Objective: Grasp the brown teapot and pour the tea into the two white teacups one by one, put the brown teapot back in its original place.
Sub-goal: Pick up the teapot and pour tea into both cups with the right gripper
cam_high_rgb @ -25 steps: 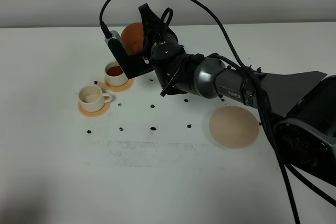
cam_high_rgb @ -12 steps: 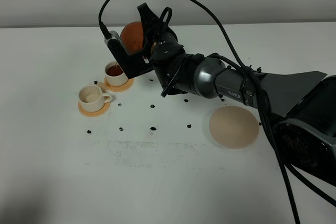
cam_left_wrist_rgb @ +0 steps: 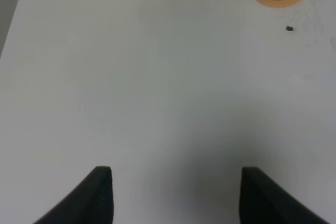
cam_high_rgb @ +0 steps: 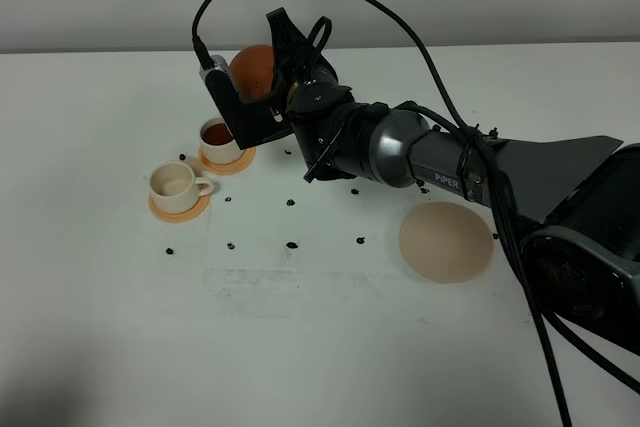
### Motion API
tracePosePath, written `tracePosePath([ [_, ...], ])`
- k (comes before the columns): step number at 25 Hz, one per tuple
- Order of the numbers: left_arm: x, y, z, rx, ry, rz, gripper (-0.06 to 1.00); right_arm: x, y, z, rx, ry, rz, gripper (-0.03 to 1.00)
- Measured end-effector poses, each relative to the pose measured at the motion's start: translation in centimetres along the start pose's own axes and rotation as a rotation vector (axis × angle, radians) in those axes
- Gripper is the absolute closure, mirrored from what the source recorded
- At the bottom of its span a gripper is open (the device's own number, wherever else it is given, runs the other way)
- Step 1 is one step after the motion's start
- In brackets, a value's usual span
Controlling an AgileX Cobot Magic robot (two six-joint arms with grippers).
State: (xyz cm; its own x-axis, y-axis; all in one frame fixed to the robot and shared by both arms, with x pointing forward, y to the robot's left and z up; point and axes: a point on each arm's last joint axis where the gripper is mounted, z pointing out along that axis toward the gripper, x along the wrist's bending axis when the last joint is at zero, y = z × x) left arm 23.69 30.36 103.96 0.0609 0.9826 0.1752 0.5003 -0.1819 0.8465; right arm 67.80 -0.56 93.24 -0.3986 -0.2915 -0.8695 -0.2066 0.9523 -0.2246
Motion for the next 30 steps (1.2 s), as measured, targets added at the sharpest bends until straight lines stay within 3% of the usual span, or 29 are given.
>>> tracePosePath([
  [10, 0.0, 0.0, 0.0, 0.000, 0.000, 0.000, 0.44, 0.3, 0.0, -0.1, -0.005, 0.046, 0.088, 0.88],
  [17, 0.0, 0.0, 0.0, 0.000, 0.000, 0.000, 0.44, -3.0, -1.3, -2.9, -0.006, 0.074, 0.288, 0.88],
  [21, 0.0, 0.0, 0.0, 0.000, 0.000, 0.000, 0.44, -3.6, -2.3, -4.1, 0.020, 0.167, 0.468, 0.88],
  [27, 0.0, 0.0, 0.0, 0.000, 0.000, 0.000, 0.44, -1.9, -4.2, -3.8, 0.081, 0.414, 0.821, 0.88],
  [30, 0.0, 0.0, 0.0, 0.000, 0.000, 0.000, 0.44, -1.3, -5.1, -3.4, 0.095, 0.494, 0.959, 0.88],
])
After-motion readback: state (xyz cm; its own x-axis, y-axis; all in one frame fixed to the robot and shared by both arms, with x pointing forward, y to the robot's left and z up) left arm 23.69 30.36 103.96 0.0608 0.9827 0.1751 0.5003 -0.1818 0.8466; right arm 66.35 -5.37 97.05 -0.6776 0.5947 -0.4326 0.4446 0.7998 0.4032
